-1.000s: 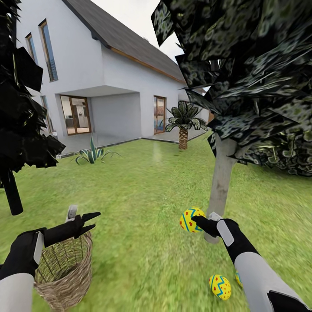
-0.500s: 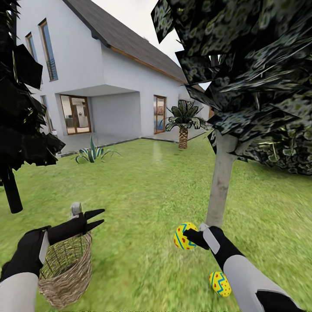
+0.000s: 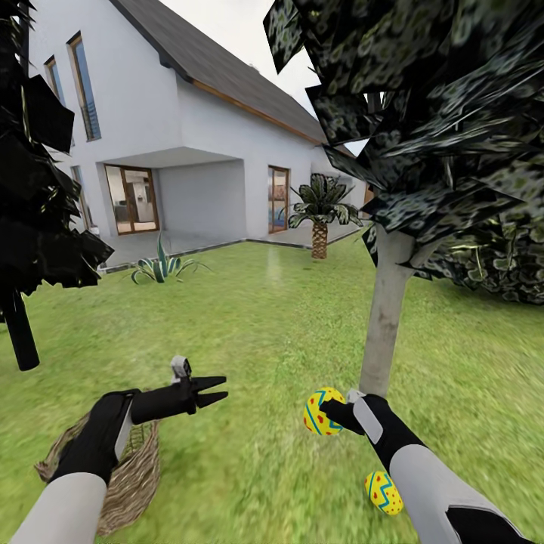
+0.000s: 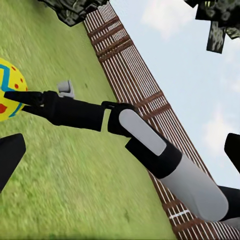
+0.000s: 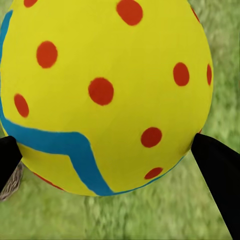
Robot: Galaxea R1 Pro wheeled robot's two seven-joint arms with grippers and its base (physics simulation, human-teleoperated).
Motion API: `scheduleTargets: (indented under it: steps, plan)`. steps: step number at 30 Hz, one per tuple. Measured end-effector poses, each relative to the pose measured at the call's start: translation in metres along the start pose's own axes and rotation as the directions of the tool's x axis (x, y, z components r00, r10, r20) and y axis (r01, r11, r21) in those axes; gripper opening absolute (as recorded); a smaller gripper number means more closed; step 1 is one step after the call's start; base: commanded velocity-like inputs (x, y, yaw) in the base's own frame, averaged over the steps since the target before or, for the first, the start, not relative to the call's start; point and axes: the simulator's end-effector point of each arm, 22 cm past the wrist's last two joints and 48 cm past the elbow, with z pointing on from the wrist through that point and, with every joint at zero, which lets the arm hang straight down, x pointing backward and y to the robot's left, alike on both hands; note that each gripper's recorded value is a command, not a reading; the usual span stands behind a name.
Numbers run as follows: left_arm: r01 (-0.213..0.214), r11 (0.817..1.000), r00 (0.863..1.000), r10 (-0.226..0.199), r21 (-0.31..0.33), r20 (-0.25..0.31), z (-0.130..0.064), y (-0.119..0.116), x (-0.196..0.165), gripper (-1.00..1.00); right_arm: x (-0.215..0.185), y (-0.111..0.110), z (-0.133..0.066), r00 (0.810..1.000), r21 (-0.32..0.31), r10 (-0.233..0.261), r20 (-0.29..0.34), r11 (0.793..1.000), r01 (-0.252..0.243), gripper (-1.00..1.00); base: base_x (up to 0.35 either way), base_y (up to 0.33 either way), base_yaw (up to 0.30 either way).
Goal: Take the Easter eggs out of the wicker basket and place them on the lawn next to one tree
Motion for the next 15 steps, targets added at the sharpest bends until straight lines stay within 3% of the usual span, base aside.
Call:
scheduleTargets:
  steps: [7,12,15]
  plan:
    - [0.008,1.000,1.000,-0.008,0.021,-0.010,0.010,0.007,0.014,1.00,0.009,-0.005,0.009,1.000,0.000,0.000,0.001,1.000,0.000,-1.00,0.000,0.000,0.000]
    - [0.008,0.999,0.994,-0.004,0.042,-0.111,0.044,0.009,0.047,1.00,0.015,-0.010,0.016,1.000,0.000,0.001,0.003,1.000,-0.001,-1.00,0.000,0.000,0.000]
    - [0.012,0.999,0.992,-0.005,0.051,-0.128,0.051,0.012,0.057,1.00,0.019,-0.012,0.020,1.000,0.000,0.001,0.005,1.000,-0.001,-1.00,0.000,0.000,0.000]
